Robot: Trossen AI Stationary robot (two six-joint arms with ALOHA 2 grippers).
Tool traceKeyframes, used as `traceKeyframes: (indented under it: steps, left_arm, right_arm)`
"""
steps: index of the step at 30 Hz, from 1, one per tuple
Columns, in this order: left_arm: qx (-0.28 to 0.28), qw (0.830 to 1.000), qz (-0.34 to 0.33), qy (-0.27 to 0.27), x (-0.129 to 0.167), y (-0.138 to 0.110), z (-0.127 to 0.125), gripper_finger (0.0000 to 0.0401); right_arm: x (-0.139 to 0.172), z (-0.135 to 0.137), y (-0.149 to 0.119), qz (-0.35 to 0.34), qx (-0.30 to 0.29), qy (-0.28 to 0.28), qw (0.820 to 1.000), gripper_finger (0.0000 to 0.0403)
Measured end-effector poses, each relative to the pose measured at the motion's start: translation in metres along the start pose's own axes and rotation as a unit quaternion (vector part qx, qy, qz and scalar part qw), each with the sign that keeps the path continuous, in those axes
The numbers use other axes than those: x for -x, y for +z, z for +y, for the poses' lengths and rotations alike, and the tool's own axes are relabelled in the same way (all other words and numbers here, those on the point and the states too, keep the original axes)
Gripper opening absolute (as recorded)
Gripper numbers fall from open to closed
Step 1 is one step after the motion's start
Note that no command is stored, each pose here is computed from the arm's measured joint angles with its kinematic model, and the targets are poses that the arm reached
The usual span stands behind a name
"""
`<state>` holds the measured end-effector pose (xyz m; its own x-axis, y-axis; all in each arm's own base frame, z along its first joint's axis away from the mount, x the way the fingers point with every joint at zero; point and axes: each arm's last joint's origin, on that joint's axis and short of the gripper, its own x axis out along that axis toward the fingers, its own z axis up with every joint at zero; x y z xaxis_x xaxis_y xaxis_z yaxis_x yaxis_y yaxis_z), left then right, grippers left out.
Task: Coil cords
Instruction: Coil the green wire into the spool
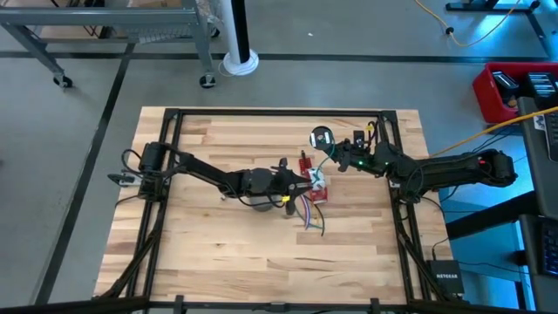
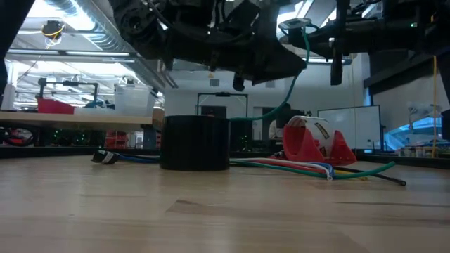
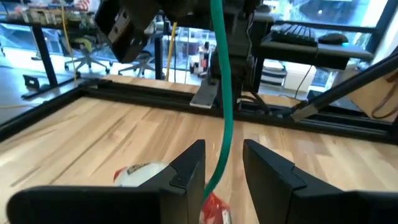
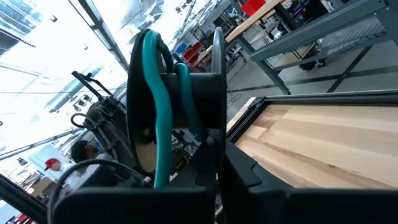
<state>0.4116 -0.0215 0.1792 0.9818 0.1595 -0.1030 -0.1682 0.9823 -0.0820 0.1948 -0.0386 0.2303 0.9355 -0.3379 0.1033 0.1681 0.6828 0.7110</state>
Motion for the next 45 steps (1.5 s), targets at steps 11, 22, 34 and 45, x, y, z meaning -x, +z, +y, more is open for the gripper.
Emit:
traceKeyframes:
  steps: [11, 22, 34, 45]
  left_arm:
    - [-0.019, 1.000, -0.003, 0.010, -0.013, -0.001, 0.002, 0.0102]
    - [-0.006, 0.999, 0.039, 0.025, -0.013, -0.010, 0.003, 0.0028]
    - [0.012, 0.991, 0.078, 0.105, -0.013, -0.018, 0.018, 0.0003]
    - [0.099, 0.977, 0.092, 0.164, -0.009, -0.009, 0.045, 0.0001]
  right_arm:
    - [0.000, 0.000, 0.000, 0.005, 0.000, 0.002, 1.000, 0.0003]
    - [0.000, 0.000, 0.000, 0.005, 0.000, 0.002, 1.000, 0.0003]
    - [0.000, 0.001, -0.002, 0.028, -0.001, 0.024, 0.999, 0.0003]
    - [0.000, -0.001, -0.007, 0.074, 0.002, 0.027, 0.997, 0.0003]
